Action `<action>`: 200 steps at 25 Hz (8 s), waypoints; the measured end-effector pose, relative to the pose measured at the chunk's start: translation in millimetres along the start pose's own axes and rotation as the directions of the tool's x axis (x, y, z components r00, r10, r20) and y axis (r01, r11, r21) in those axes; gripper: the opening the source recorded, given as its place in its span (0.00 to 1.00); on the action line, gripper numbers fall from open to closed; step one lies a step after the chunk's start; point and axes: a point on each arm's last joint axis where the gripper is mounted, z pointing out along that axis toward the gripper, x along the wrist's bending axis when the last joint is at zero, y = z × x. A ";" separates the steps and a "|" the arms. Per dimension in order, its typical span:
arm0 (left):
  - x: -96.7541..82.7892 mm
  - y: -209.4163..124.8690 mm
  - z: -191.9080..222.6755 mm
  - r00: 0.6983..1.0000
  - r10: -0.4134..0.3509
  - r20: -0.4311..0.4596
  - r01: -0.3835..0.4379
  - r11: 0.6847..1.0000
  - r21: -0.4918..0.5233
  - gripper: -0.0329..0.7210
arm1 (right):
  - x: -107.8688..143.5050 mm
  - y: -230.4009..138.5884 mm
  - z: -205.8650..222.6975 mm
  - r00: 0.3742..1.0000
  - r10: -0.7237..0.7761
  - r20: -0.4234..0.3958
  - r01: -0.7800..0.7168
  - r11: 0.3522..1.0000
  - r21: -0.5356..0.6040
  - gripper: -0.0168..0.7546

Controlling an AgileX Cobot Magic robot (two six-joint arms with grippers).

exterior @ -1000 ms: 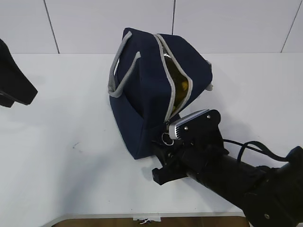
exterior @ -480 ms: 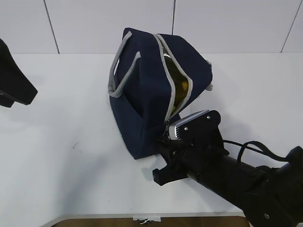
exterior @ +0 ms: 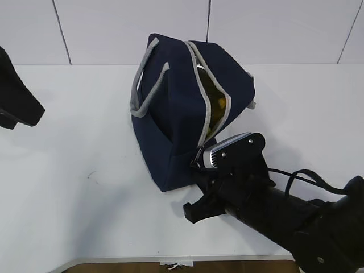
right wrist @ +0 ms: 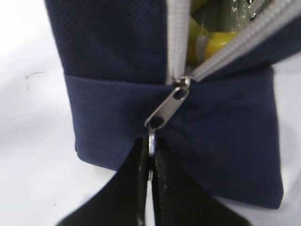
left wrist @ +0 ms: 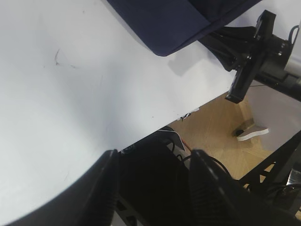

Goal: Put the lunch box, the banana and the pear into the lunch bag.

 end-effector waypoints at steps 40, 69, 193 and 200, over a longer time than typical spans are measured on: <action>-3.8 0.8 0.0 0.999 -0.017 0.041 0.017 1.000 -0.009 0.52 | 11.6 111.1 -60.3 0.993 0.094 -0.067 -0.082 0.982 0.173 0.02; -7.2 42.2 65.4 0.905 0.419 -0.075 -0.426 0.895 -0.132 0.52 | 32.9 234.0 -54.3 0.979 0.121 -0.161 -0.076 0.963 0.260 0.02; -29.1 95.1 113.2 0.866 0.420 0.272 -0.386 0.906 -0.171 0.16 | -87.2 260.5 5.0 0.883 0.468 -0.030 -0.428 0.831 0.355 0.02; -37.8 100.1 98.7 0.830 0.475 0.293 -0.447 0.880 -0.162 0.04 | -87.7 260.3 5.0 0.888 0.458 -0.027 -0.420 0.835 0.355 0.02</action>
